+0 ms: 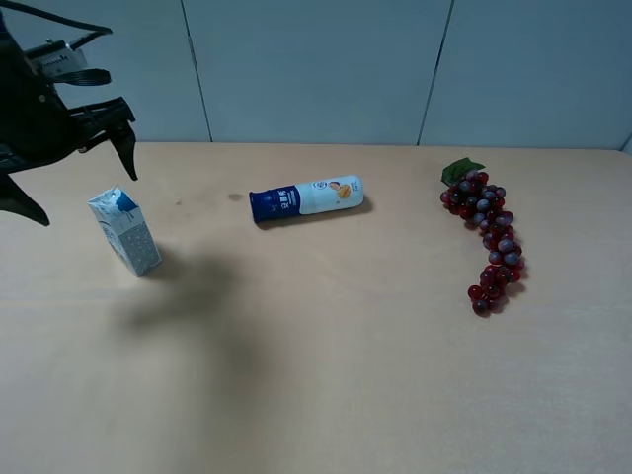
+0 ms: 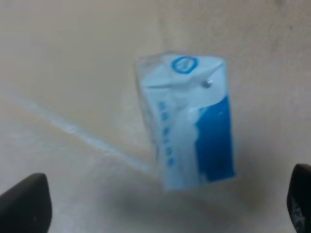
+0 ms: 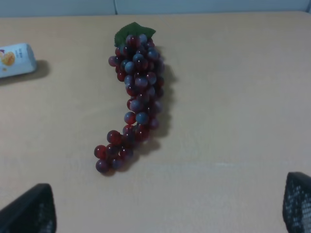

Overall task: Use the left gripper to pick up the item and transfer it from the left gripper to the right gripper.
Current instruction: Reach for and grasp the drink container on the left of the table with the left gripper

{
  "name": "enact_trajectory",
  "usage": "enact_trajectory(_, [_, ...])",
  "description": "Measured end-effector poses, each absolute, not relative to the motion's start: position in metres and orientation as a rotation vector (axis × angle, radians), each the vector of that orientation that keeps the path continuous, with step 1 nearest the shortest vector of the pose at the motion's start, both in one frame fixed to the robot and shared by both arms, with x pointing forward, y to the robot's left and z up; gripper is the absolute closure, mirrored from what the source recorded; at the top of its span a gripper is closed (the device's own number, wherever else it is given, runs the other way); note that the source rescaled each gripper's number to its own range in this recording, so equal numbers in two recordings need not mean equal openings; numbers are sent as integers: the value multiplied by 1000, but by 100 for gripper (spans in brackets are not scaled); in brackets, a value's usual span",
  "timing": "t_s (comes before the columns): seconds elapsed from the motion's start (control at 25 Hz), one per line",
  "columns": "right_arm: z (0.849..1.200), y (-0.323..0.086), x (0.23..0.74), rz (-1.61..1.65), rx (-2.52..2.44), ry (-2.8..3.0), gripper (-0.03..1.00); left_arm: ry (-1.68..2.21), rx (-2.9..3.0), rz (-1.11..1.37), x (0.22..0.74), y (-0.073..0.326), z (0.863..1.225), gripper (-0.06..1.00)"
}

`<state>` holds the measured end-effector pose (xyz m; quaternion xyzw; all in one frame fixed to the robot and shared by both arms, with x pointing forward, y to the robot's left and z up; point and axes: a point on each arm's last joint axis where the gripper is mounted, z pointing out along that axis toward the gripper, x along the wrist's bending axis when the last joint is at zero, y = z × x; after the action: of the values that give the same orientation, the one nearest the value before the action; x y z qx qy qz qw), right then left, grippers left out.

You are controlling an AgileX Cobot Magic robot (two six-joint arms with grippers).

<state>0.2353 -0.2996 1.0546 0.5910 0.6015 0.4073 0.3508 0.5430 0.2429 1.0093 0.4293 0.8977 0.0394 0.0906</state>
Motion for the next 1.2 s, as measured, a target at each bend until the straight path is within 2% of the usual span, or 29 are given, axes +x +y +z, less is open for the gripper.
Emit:
enact_trajectory(0.32, [1055,-300,235,1055,1530,1558,-3,2732,1249,91,571,231,987,-1])
enact_trajectory(0.88, [1055,-300,235,1055,1530,1558,-3,2787,1215,80,582,229,961,-1])
enact_trajectory(1.2, [1055,-300,235,1055,1530,1558,-3,2789,1125,108,586,230,961,7])
